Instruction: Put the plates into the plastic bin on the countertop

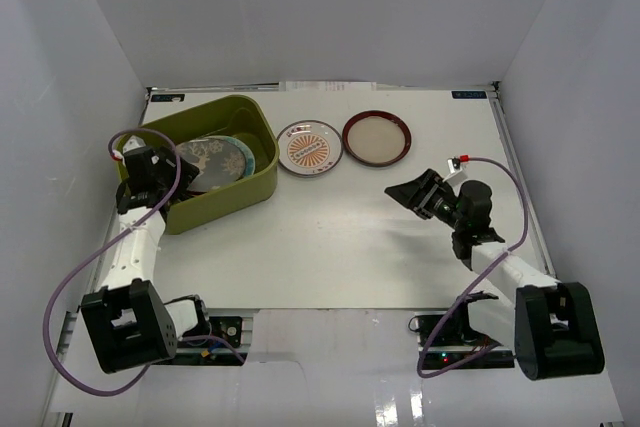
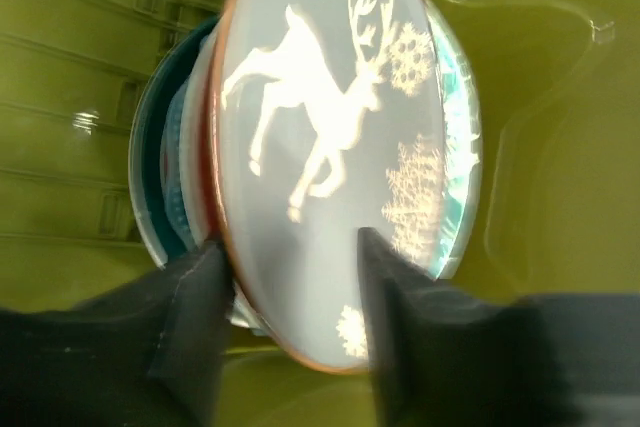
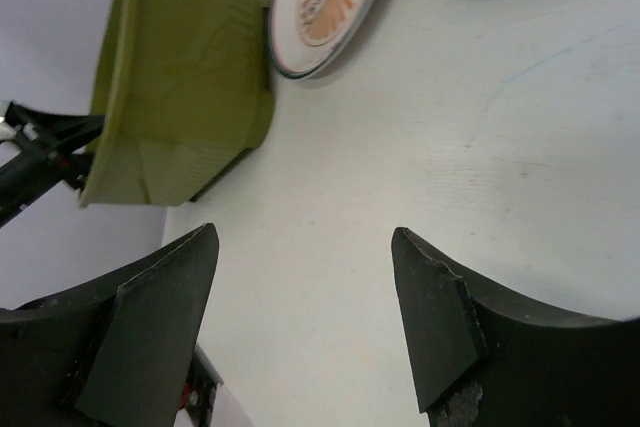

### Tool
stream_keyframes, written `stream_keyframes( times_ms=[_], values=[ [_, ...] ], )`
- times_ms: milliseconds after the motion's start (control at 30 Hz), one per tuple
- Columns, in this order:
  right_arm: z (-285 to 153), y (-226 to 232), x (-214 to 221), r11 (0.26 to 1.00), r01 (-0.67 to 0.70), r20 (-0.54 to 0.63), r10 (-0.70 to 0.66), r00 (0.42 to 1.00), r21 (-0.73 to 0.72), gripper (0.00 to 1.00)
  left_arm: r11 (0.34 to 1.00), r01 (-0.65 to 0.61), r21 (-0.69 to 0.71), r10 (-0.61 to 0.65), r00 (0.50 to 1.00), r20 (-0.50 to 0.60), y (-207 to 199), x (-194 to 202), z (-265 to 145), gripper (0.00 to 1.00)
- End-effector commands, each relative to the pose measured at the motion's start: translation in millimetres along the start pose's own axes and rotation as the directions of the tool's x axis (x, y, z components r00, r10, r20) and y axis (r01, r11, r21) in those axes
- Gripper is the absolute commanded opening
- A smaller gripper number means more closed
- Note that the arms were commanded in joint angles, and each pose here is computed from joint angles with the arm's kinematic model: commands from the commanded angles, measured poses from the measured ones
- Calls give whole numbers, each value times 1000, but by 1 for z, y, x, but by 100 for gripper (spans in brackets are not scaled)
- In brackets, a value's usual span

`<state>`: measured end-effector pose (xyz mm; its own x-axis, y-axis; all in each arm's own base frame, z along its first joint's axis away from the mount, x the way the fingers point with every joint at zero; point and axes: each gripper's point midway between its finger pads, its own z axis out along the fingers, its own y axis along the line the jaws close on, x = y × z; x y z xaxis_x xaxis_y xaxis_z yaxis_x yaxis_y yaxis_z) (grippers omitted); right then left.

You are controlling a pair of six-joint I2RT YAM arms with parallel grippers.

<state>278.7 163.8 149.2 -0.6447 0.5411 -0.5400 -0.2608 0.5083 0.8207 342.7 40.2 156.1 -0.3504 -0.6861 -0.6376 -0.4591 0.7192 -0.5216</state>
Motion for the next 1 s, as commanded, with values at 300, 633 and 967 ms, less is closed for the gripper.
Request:
stream_keyframes(
  times_ms=[300, 633, 967],
  values=[
    [66, -89, -72, 946, -2, 213, -70, 975, 323, 73, 991, -89, -98, 103, 985, 140, 6, -25, -29, 98],
    [126, -150, -87, 893, -138, 223, 44, 974, 428, 72, 973, -137, -187, 188, 939, 290, 3, -40, -56, 98],
    [145, -191, -85, 839, -224, 247, 111, 963, 496, 20, 876, -324, 357, 247, 937, 246, -129, -28, -111, 98]
  ],
)
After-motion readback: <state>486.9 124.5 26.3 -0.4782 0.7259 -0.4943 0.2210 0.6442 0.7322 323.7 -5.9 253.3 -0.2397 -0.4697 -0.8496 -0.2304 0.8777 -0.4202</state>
